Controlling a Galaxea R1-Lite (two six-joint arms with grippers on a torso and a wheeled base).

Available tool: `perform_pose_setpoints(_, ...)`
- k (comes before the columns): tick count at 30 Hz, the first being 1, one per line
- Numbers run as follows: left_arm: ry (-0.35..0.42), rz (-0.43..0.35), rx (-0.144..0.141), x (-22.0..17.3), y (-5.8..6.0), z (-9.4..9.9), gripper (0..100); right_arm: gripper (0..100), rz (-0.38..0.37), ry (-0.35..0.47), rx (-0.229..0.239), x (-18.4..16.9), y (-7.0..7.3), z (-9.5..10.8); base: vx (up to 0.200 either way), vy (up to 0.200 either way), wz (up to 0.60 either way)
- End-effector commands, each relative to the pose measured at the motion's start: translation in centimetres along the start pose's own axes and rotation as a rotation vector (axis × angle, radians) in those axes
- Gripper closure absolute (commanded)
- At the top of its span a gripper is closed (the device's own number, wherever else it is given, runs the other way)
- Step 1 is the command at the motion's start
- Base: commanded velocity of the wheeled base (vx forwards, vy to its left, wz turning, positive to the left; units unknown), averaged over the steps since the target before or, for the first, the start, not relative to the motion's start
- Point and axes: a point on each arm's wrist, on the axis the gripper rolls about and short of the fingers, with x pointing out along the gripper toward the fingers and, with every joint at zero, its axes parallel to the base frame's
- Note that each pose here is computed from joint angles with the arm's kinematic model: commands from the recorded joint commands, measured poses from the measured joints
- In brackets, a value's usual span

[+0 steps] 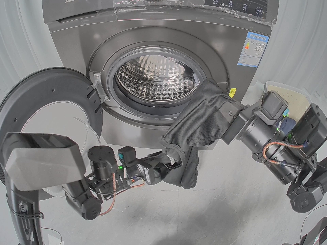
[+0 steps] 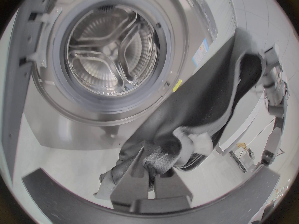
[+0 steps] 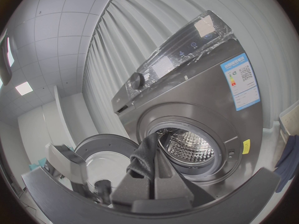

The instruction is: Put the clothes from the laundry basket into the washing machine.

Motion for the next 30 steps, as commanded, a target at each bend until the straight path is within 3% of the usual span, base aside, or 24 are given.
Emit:
perform_pose_setpoints(1, -0.145, 0.039, 0.028, -7.8, -1.2, 6.7, 100, 100, -0.089, 0.08, -0.026, -1.7, -2.5, -1.4, 0.0, 0.0, 0.0)
perform_pose_setpoints(6, -0.265, 0.054, 0.041, -11.2, -1.8, 9.9, 100, 100, -0.11, 0.185, -0.024, -3.4, -2.9, -3.4, 0.0, 0.0, 0.0)
perform_pose_setpoints(11, -0.344, 0.023, 0.017, -13.0, -2.8, 11.8, 100, 100, -0.147, 0.255, -0.026, -2.8, -4.2, -5.9, 0.0, 0.0, 0.0)
perform_pose_setpoints(21, -0.37, -0.012, 0.031, -13.4, -3.2, 12.6, 100, 100, -0.202, 0.349, -0.024, -1.1, -7.0, -11.5, 0.0, 0.0, 0.0)
perform_pose_setpoints(29, -0.371, -0.015, 0.032, -13.3, -3.2, 12.6, 100, 100, -0.183, 0.363, -0.017, -0.8, -6.7, -12.3, 0.0, 0.0, 0.0)
perform_pose_setpoints(30, -0.371, -0.015, 0.032, -13.3, -3.2, 12.6, 100, 0, -0.184, 0.369, -0.018, -0.9, -6.7, -12.4, 0.0, 0.0, 0.0)
